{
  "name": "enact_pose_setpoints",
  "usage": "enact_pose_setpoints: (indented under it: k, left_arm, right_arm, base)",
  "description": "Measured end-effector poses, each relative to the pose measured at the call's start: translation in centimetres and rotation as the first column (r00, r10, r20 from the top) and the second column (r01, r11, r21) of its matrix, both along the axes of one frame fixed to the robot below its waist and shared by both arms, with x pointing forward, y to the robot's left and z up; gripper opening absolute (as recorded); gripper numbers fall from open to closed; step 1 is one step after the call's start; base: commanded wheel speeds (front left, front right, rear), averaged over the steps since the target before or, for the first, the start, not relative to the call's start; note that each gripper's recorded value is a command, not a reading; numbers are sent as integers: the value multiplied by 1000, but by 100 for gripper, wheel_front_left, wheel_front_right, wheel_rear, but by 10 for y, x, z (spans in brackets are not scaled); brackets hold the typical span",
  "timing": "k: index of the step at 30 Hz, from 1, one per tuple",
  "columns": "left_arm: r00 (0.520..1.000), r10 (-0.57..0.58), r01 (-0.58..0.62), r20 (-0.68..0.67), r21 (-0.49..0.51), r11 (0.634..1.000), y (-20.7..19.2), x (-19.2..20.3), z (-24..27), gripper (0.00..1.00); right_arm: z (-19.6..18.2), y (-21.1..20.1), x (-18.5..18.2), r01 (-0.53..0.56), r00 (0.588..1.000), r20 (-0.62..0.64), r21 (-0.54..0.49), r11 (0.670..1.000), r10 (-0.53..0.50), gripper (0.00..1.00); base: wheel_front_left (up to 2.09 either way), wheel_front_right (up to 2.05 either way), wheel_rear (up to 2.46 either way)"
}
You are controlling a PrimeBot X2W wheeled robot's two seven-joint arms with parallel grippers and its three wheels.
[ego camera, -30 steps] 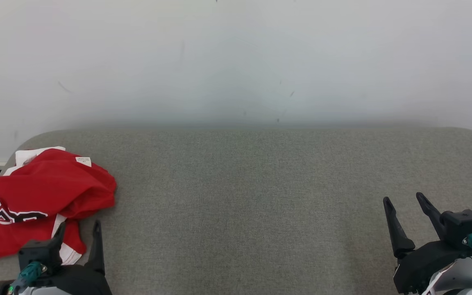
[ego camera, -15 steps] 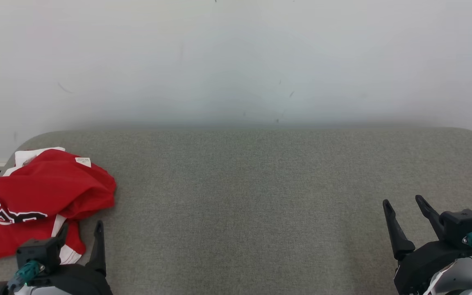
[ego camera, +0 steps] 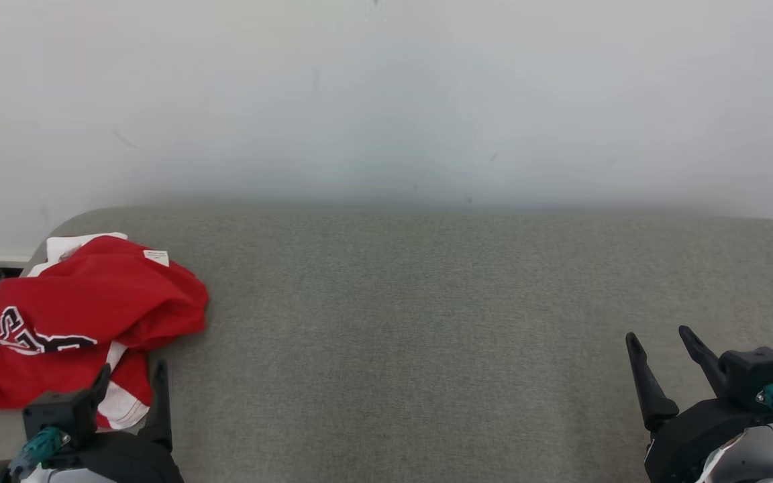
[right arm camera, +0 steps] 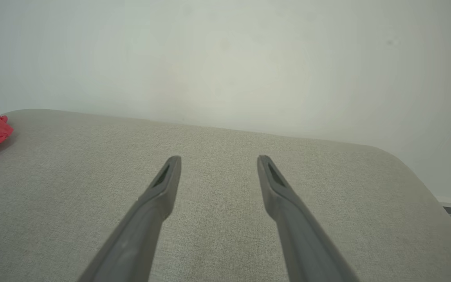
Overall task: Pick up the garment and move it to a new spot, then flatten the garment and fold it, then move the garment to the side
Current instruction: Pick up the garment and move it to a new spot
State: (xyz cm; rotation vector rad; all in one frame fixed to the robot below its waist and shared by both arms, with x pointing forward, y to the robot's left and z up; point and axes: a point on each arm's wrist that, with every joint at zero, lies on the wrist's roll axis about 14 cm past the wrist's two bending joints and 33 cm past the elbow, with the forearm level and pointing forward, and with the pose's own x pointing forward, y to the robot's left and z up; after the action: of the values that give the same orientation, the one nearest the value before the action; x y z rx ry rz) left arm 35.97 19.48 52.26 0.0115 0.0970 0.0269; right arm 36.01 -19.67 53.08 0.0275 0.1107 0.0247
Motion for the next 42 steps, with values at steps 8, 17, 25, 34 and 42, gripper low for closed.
enact_pose_setpoints:
  k: [8,17,25,34,42]
  left_arm:
    - [997,79,-79,16,4,997,26,-12,4,100]
    - [979,204,-203,19,-13,979,61,-38,3,100]
    - [957,290,-289,24,-18,957,86,-63,3,100]
    - [922,385,-385,27,-27,923,112,-94,2,100]
    - [895,445,-444,37,-32,895,127,-114,5,100]
  right_arm:
    - [-4,22,10,-65,998,-12,6,998,65,100]
    - [-7,61,24,-177,984,-24,9,984,177,100]
    - [-5,96,31,-272,962,-24,6,962,273,100]
    - [-3,135,36,-375,927,-21,12,927,375,100]
    - [-2,162,35,-445,895,-17,21,895,445,100]
  base:
    - [0,0,0]
    - [0,0,0]
    - [0,0,0]
    - [0,0,0]
    - [0,0,0]
